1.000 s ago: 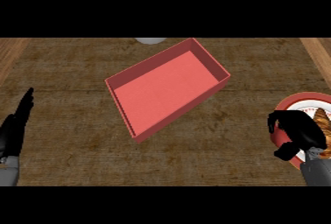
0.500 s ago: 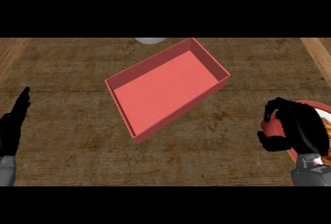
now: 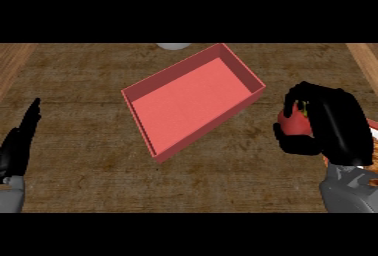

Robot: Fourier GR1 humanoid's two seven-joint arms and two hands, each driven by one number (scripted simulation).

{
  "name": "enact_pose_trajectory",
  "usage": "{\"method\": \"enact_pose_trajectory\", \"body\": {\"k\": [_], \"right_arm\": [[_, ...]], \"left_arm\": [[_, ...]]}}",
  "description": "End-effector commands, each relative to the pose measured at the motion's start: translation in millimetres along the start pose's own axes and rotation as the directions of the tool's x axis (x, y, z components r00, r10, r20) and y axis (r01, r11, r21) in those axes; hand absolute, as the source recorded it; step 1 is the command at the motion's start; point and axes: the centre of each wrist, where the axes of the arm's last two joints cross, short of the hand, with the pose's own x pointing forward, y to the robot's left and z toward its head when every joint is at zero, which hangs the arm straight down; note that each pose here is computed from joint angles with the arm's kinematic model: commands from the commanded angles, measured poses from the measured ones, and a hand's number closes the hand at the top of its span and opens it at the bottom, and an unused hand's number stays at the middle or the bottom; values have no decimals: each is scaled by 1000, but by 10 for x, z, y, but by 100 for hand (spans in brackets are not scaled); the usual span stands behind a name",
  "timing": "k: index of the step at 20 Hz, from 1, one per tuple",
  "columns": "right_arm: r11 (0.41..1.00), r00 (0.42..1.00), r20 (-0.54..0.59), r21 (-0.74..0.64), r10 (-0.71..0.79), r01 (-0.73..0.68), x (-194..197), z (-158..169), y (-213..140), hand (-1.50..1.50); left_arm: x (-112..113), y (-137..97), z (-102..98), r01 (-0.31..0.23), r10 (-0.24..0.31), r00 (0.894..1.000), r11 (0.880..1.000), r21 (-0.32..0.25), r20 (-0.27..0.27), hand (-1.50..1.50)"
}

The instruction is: Pick the bell pepper from the plate and place it in the cardboard box

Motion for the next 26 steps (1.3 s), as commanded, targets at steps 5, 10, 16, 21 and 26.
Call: {"method": "enact_pose_trajectory", "body": {"k": [5, 10, 16, 21, 26], "right_arm": [[975, 974, 32, -12, -223, 223, 527, -545, -173, 150], [959, 959, 2, 6, -285, 285, 1079, -895, -138, 150], [925, 925, -72, 47, -373, 376, 1015, -1357, 229, 150], [923, 920, -113, 44, -377, 383, 1229, -1588, 540, 150], [933, 928, -142, 53, -345, 355, 1194, -1775, 714, 150]], "left_arm": [[-17, 59, 115, -3, 3, 1000, 1000, -10, 3, 0], [110, -101, -24, -14, 14, 1000, 1000, -19, 4, 0], [-5, -34, 149, 6, -5, 999, 1000, -21, 36, 0], [131, -154, -122, -6, 6, 1000, 1000, -26, 25, 0], [119, -13, -53, 0, 2, 999, 999, -35, 53, 0]]}}
